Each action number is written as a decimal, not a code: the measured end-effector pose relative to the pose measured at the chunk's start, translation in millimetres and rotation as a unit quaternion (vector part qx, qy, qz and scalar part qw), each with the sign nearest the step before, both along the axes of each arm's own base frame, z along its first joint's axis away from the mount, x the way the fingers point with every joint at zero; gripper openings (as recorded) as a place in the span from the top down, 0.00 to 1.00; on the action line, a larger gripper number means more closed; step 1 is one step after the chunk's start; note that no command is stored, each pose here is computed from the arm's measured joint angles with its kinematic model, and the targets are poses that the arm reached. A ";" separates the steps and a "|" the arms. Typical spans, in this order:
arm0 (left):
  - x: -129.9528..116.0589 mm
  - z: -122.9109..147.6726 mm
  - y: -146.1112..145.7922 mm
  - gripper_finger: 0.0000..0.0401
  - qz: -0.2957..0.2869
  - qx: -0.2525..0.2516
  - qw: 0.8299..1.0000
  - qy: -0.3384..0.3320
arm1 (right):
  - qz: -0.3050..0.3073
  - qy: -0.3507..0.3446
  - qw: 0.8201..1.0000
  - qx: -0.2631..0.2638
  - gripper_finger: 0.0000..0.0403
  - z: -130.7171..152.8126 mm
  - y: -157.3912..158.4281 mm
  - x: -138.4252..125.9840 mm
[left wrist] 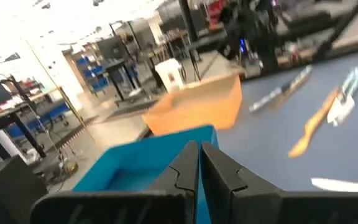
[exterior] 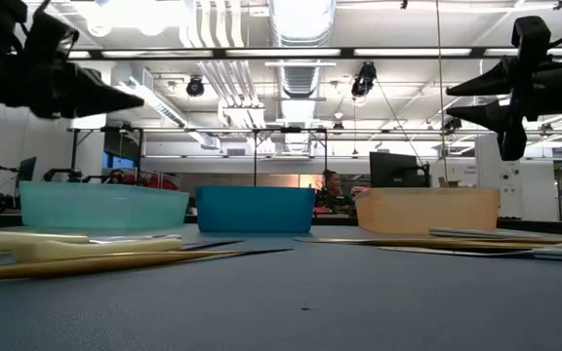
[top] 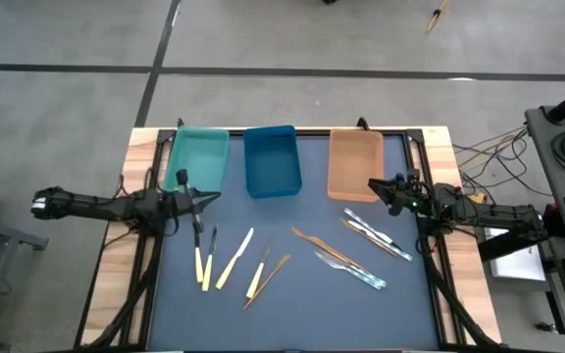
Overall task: Sort silverware by color (type)
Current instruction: Put the gold table knife into the blue bin
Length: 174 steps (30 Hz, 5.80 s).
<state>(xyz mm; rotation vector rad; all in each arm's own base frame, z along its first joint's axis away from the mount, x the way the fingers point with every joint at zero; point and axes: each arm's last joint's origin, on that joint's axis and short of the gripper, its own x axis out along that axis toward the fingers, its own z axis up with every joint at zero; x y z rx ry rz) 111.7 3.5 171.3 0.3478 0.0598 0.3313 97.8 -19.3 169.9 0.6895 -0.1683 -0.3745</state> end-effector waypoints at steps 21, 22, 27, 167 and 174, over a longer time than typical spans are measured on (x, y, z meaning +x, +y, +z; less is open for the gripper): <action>-5.3 31.3 0.6 1.00 -0.017 -0.132 0.969 -0.208 | 0.073 0.010 0.997 0.017 0.66 27.3 7.3 17.5; -5.4 31.5 0.6 1.00 -0.018 -0.134 0.968 -0.210 | 0.076 0.026 0.997 0.012 0.66 31.3 7.8 21.4; -6.0 33.2 0.7 1.00 -0.019 -0.135 0.966 -0.220 | 0.083 0.135 0.987 0.007 0.66 48.0 8.7 42.8; -16.2 52.6 3.5 1.00 0.027 -0.078 0.947 -0.310 | 0.203 0.498 0.837 -0.106 0.98 -40.5 89.6 240.2; -16.2 52.6 3.5 1.00 0.027 -0.078 0.947 -0.310 | 0.183 0.477 0.855 -0.091 0.98 -30.1 85.7 249.5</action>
